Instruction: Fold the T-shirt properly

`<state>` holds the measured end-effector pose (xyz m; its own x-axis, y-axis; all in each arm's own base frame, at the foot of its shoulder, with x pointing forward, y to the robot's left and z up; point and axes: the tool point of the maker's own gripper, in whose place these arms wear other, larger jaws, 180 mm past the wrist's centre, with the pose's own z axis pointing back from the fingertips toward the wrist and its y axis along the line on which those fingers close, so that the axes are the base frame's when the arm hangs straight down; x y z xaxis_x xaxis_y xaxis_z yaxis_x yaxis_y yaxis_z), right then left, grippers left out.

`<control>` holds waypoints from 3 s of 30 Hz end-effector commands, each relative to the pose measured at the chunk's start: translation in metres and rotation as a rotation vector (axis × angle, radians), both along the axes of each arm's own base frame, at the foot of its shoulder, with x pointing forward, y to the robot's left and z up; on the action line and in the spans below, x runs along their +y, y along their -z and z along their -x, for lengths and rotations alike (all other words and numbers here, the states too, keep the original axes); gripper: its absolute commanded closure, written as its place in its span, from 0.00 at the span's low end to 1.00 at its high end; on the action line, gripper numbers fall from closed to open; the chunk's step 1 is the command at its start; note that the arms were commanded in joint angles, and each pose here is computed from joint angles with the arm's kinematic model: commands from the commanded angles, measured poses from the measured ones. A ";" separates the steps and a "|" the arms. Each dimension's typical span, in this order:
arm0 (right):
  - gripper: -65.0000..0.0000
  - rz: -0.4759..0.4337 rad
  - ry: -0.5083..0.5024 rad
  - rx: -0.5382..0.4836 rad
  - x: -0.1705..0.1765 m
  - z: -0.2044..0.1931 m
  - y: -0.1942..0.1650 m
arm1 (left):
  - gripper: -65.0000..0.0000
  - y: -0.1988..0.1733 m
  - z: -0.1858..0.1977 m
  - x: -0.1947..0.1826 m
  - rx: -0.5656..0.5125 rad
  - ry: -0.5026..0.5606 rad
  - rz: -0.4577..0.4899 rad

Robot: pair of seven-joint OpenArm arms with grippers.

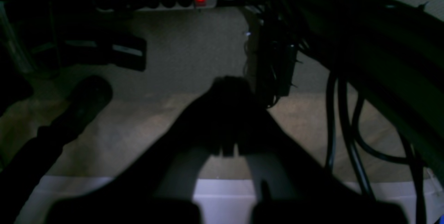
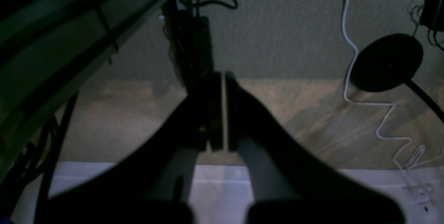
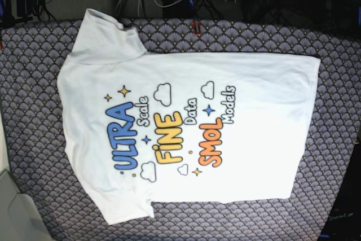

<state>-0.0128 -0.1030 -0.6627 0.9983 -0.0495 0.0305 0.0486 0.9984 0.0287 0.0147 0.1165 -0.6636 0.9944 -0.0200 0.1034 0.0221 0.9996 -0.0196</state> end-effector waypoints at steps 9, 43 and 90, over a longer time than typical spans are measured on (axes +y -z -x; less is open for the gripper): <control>1.00 -0.009 0.000 -0.003 0.004 0.000 0.000 | 0.99 0.000 -0.001 0.002 -0.007 0.003 -0.002; 1.00 0.066 -0.013 -0.517 -0.029 -0.011 -0.149 | 0.99 -0.143 -0.017 0.065 -0.492 0.086 -0.067; 0.55 -0.103 0.207 -0.769 -0.091 -0.161 -0.266 | 0.68 -0.280 -0.077 0.086 -0.806 -0.046 0.020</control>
